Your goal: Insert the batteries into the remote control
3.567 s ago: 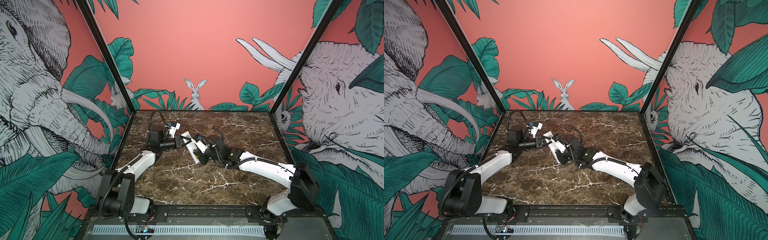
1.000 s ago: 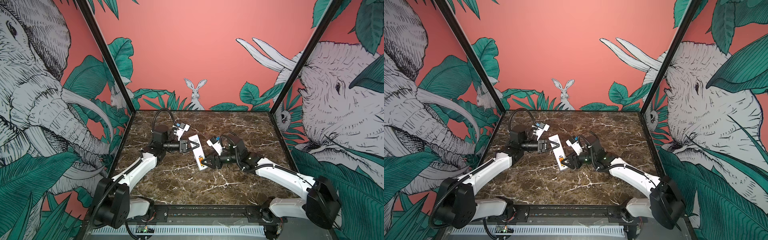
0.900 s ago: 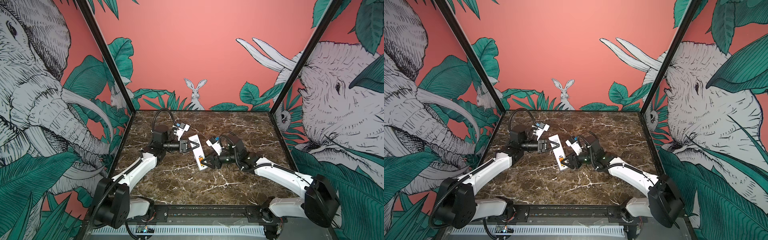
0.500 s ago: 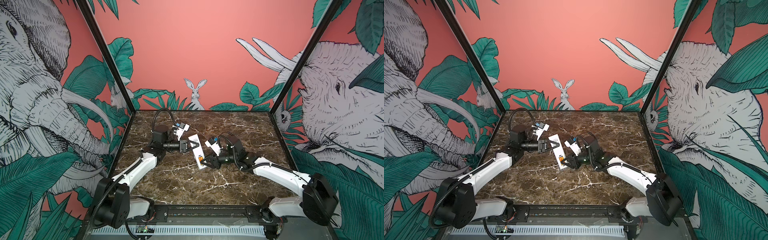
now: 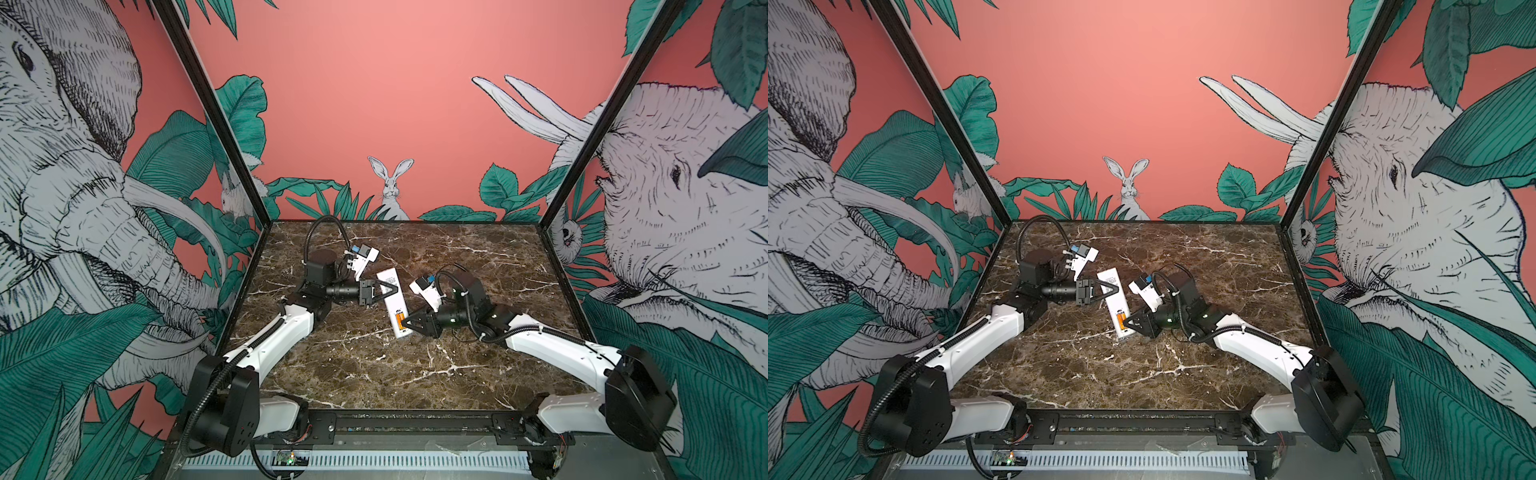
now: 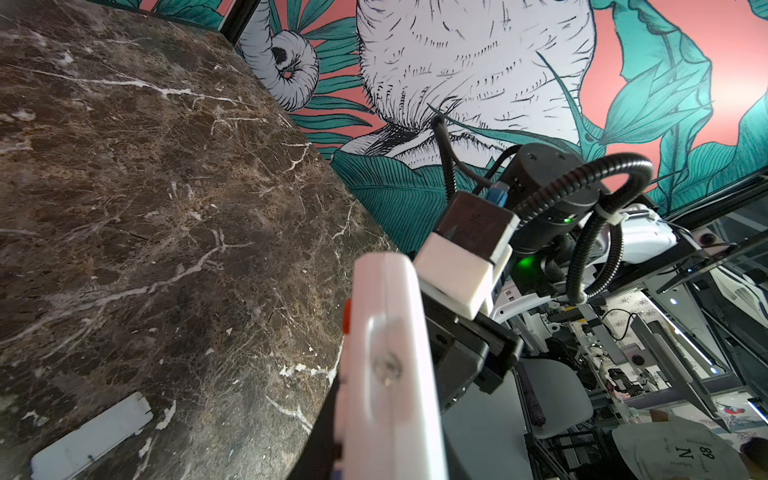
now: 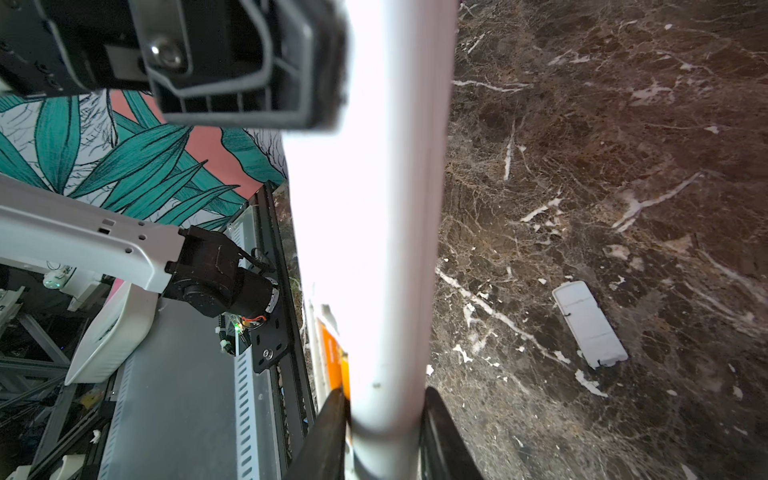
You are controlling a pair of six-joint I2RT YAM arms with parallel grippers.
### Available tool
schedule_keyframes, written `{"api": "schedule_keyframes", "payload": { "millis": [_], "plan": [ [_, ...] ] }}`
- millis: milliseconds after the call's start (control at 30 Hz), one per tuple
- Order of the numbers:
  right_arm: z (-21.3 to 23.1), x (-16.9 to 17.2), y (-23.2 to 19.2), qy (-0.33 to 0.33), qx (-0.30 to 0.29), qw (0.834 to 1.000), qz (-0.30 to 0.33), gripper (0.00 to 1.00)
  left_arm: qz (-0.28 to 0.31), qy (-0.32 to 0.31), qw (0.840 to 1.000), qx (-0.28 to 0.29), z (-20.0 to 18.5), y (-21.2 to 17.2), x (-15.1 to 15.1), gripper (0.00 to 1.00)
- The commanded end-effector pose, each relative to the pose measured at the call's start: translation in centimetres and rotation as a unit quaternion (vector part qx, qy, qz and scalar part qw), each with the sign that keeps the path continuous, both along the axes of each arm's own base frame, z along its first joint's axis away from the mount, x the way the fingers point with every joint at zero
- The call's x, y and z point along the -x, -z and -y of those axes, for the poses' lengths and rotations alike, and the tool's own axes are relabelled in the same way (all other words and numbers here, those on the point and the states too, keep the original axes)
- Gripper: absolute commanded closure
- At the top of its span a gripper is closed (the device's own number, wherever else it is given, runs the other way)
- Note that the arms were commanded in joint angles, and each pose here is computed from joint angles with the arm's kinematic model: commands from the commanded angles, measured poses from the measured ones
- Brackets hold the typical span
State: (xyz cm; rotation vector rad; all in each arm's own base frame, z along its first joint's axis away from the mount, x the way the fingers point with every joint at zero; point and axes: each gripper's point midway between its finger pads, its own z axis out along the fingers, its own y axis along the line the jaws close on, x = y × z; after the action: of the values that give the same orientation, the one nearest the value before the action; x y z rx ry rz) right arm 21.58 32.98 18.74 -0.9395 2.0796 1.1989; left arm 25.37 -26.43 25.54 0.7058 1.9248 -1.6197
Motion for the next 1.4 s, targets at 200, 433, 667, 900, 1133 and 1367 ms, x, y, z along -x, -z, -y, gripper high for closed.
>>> {"api": "schedule_keyframes", "payload": {
  "millis": [200, 433, 667, 900, 1133, 1367],
  "plan": [
    [1.6, -1.9, 2.2, 0.054, 0.05, 0.997, 0.003, 0.74, 0.03, 0.015, 0.999, 0.004, 0.1, -2.8, 0.6, 1.0],
    [2.3, -2.0, 1.9, 0.057, 0.049, 0.997, 0.013, 0.63, 0.028, -0.02, 0.999, -0.034, -0.4, -1.5, -0.5, 1.0],
    [2.9, -1.9, 2.6, 0.064, 0.062, 0.996, 0.024, 0.48, 0.003, -0.162, 0.98, -0.115, -5.2, 1.7, -4.3, 1.0],
    [3.4, -3.8, 6.3, 0.098, 0.123, 0.987, 0.007, 0.45, -0.002, -0.263, 0.948, -0.18, -10.0, 3.5, -5.3, 1.0],
    [2.3, -5.7, 9.9, 0.115, 0.192, 0.975, -0.004, 0.47, -0.015, -0.267, 0.942, -0.202, -10.8, 4.8, -4.4, 1.0],
    [1.3, -7.3, 12.9, 0.127, 0.244, 0.961, -0.028, 0.49, -0.012, -0.281, 0.933, -0.225, -11.8, 5.5, -4.1, 1.0]
  ]
}}
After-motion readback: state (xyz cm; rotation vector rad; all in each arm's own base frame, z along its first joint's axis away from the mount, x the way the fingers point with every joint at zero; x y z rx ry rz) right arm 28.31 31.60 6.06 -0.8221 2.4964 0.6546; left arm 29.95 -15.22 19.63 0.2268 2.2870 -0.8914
